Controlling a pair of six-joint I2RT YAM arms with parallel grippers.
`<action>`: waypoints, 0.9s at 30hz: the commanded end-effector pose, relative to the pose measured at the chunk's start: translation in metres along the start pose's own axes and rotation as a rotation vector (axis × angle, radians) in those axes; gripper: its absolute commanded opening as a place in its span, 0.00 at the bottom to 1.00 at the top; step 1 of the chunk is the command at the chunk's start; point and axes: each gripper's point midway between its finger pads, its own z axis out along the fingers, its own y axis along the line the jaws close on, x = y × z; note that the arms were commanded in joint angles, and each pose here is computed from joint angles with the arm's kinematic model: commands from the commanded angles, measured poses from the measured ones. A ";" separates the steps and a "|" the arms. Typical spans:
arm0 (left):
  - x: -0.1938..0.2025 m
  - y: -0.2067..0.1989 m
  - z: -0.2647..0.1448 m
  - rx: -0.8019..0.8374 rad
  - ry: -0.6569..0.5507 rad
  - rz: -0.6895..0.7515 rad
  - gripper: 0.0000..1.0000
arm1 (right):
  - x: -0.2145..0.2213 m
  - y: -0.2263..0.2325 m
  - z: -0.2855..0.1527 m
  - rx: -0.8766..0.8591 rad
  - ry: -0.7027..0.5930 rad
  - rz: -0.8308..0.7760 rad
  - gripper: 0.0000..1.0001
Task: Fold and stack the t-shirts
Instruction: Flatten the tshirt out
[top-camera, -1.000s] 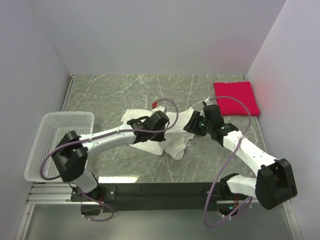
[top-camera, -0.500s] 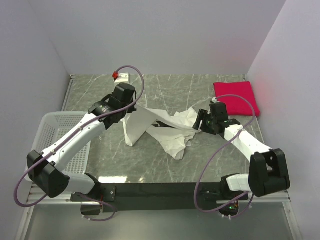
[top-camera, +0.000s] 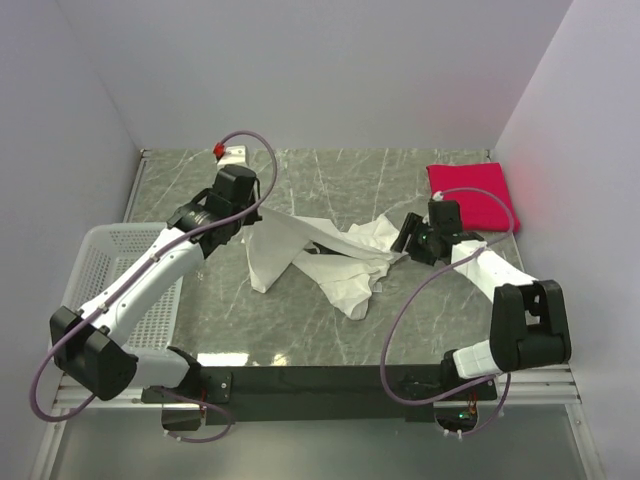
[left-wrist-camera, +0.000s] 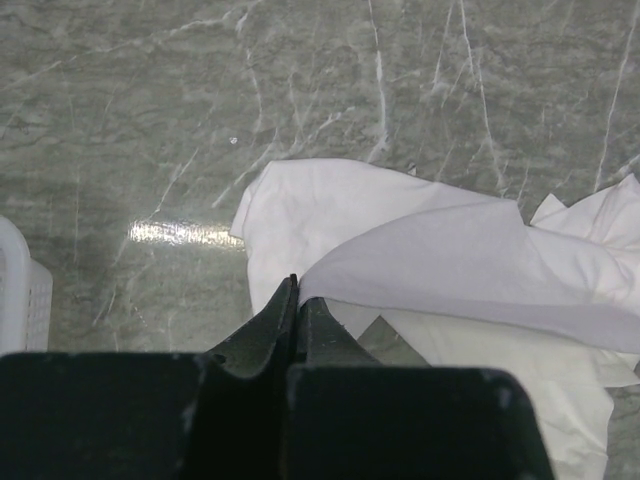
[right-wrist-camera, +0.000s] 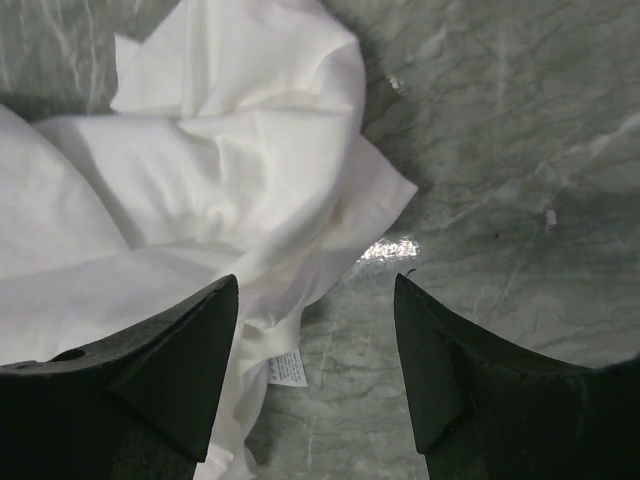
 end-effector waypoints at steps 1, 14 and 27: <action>-0.011 0.004 -0.015 0.033 -0.056 -0.031 0.01 | -0.033 0.007 -0.015 -0.041 -0.128 0.132 0.69; 0.001 0.016 -0.019 0.021 -0.041 -0.060 0.01 | -0.026 -0.012 0.018 -0.035 -0.073 0.339 0.58; -0.005 0.024 -0.020 0.002 -0.048 -0.076 0.01 | -0.018 -0.012 0.036 -0.050 -0.026 0.377 0.31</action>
